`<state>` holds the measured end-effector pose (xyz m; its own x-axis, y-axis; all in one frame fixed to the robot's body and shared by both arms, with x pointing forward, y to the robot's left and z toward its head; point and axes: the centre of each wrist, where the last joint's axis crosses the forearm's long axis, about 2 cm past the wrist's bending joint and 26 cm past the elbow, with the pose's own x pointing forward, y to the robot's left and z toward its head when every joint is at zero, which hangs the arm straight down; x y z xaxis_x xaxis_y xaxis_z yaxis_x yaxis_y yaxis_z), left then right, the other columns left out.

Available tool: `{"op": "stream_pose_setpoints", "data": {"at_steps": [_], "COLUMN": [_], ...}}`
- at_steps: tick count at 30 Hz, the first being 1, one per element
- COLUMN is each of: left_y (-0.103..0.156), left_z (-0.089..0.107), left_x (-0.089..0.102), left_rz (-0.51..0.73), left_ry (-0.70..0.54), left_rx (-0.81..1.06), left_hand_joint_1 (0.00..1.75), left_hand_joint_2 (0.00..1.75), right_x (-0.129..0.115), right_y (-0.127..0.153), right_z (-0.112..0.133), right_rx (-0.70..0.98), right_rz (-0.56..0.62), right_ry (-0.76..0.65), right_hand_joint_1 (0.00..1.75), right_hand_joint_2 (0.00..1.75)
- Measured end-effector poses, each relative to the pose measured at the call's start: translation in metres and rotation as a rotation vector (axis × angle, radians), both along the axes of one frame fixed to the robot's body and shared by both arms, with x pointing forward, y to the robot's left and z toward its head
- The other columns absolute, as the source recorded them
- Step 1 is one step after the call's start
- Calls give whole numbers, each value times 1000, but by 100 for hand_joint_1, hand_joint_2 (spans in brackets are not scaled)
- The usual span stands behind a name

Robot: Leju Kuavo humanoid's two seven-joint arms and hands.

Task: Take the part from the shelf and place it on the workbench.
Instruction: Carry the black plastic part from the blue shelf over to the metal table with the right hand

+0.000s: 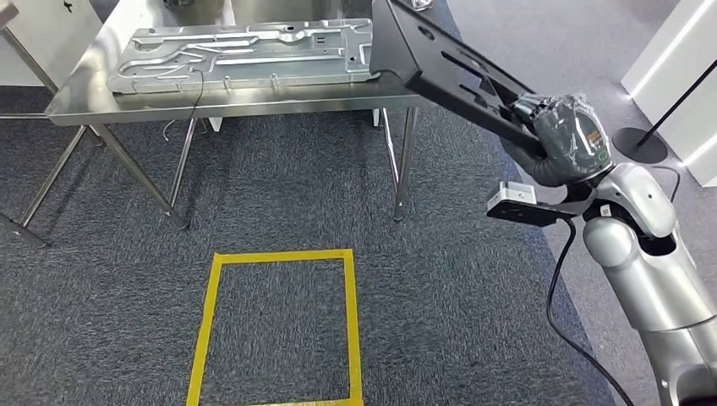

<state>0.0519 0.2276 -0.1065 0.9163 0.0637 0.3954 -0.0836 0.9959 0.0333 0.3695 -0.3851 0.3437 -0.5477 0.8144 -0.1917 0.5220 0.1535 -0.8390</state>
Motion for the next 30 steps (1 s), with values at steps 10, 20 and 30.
{"op": "stream_pose_setpoints", "data": {"at_steps": [10,20,30], "left_y": [3,4,4], "left_z": [0,-1,0], "left_x": [0,-1,2], "left_rz": [1,0,-1], "left_ry": [2,-6,-20], "left_rx": [5,1,-6], "left_hand_joint_1": [0,0,0], "left_hand_joint_2": [175,175,175], "right_x": [5,8,14], "right_y": [4,1,2], "right_z": [6,12,14], "right_rx": [-35,-116,-232], "right_rz": [16,-21,-86], "right_ry": [9,-5,-48], "right_hand_joint_1": [155,155,155], "right_hand_joint_2": [175,175,175]}}
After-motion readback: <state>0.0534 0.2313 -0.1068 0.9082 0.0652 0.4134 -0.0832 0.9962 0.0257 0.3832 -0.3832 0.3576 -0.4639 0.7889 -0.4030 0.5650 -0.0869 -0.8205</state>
